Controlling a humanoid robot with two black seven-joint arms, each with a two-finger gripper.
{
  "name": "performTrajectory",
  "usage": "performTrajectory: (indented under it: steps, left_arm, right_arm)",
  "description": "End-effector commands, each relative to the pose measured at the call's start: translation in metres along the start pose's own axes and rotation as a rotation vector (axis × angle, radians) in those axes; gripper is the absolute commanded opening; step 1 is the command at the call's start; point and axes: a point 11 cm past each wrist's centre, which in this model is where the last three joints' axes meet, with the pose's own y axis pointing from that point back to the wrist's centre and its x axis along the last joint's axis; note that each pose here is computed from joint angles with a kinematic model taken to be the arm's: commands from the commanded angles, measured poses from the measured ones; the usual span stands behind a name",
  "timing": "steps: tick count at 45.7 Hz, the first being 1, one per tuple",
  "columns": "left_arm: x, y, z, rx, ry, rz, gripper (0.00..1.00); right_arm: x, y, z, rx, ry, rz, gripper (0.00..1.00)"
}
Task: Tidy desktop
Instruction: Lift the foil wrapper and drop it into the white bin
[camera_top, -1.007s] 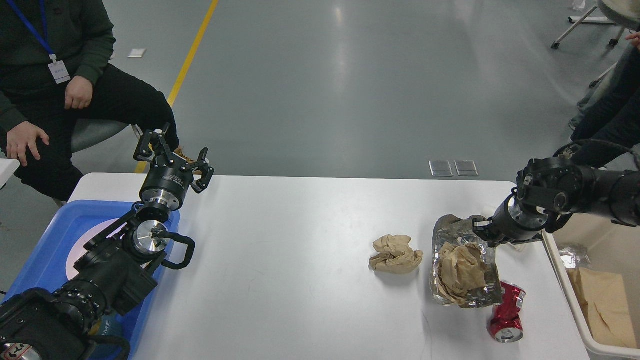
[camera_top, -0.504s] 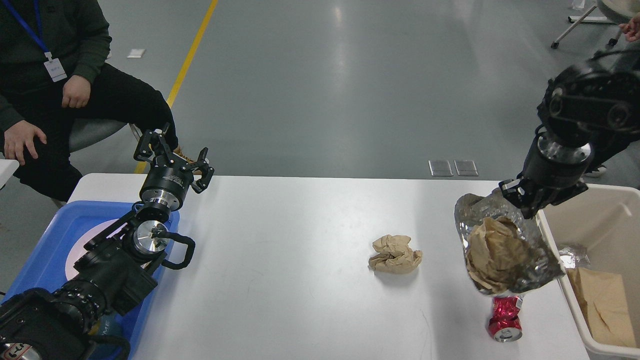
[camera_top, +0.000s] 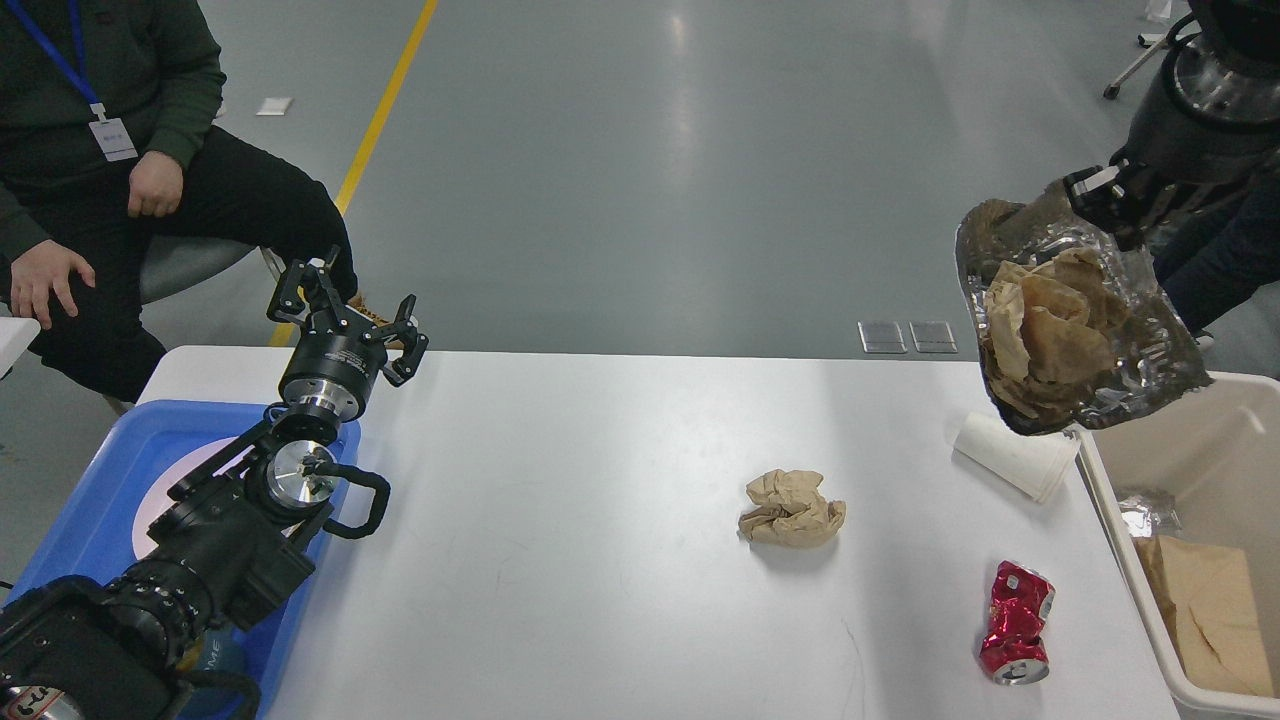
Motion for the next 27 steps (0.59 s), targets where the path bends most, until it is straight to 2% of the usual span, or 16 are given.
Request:
performTrajectory:
  steps: [1, 8, 16, 20, 26, 27]
  left_arm:
    - [0.000, 0.000, 0.000, 0.000, 0.000, 0.000, 0.96]
    - [0.000, 0.000, 0.000, 0.000, 0.001, -0.002, 0.96]
    - [0.000, 0.000, 0.000, 0.000, 0.001, -0.002, 0.96]
    - [0.000, 0.000, 0.000, 0.000, 0.000, 0.000, 0.96]
    - [0.001, 0.000, 0.000, 0.001, 0.000, 0.001, 0.96]
    - [0.000, 0.000, 0.000, 0.000, 0.000, 0.000, 0.96]
  right_arm:
    - [-0.008, -0.027, 0.013, -0.076, 0.026, -0.045, 0.00]
    - [-0.027, -0.076, 0.059, -0.232, 0.005, -0.134, 0.00]
    - [-0.070, -0.146, 0.108, -0.394, -0.022, -0.274, 0.00]
    - [-0.092, -0.183, 0.128, -0.434, -0.047, -0.217, 0.00]
    - [-0.140, -0.238, 0.147, -0.461, -0.053, -0.126, 0.00]
    - [-0.156, -0.257, 0.147, -0.465, -0.037, -0.083, 0.00]
